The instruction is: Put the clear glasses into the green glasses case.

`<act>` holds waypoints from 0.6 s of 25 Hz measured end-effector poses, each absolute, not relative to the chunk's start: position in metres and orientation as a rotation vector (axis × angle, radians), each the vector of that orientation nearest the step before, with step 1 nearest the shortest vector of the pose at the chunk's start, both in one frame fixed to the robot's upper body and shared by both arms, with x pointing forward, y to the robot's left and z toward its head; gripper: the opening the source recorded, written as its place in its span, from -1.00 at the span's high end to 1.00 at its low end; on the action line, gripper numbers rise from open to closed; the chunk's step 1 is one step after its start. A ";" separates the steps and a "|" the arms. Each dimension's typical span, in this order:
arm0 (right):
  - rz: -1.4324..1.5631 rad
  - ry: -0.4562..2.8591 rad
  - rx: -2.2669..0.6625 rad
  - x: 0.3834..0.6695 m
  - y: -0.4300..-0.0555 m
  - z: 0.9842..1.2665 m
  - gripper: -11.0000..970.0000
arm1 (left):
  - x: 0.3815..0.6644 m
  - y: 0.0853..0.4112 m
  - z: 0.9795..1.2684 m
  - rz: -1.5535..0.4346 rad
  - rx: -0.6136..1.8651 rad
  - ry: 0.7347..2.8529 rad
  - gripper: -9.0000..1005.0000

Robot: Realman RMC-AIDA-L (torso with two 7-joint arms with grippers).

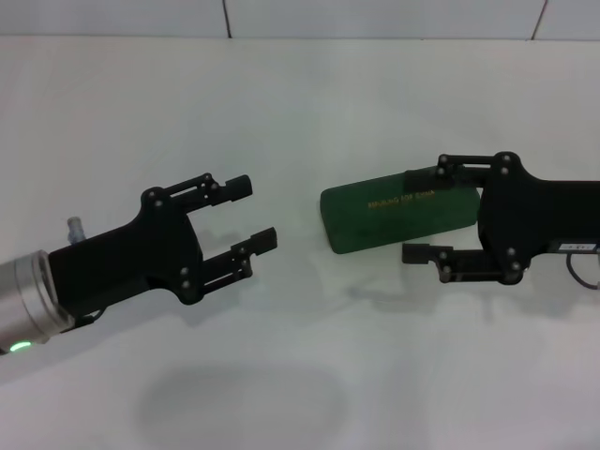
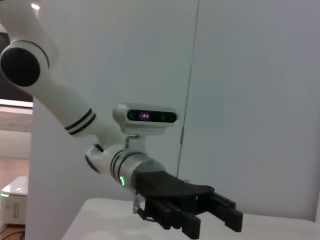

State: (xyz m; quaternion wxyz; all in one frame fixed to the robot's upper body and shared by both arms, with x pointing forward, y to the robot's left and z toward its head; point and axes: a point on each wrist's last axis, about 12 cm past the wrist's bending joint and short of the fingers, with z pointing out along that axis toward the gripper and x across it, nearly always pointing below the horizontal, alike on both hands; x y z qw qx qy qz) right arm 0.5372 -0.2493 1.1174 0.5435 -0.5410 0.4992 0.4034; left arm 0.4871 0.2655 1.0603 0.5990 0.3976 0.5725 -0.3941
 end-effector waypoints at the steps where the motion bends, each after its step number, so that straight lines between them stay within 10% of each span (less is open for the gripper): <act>1: 0.956 1.180 -1.290 0.538 -0.248 1.118 -0.37 | 0.488 0.266 1.061 -0.915 0.926 1.326 -0.25; 15: 0.953 1.154 -1.339 0.535 -0.240 1.111 -0.38 | 0.487 0.272 1.063 -0.926 0.923 1.340 -0.26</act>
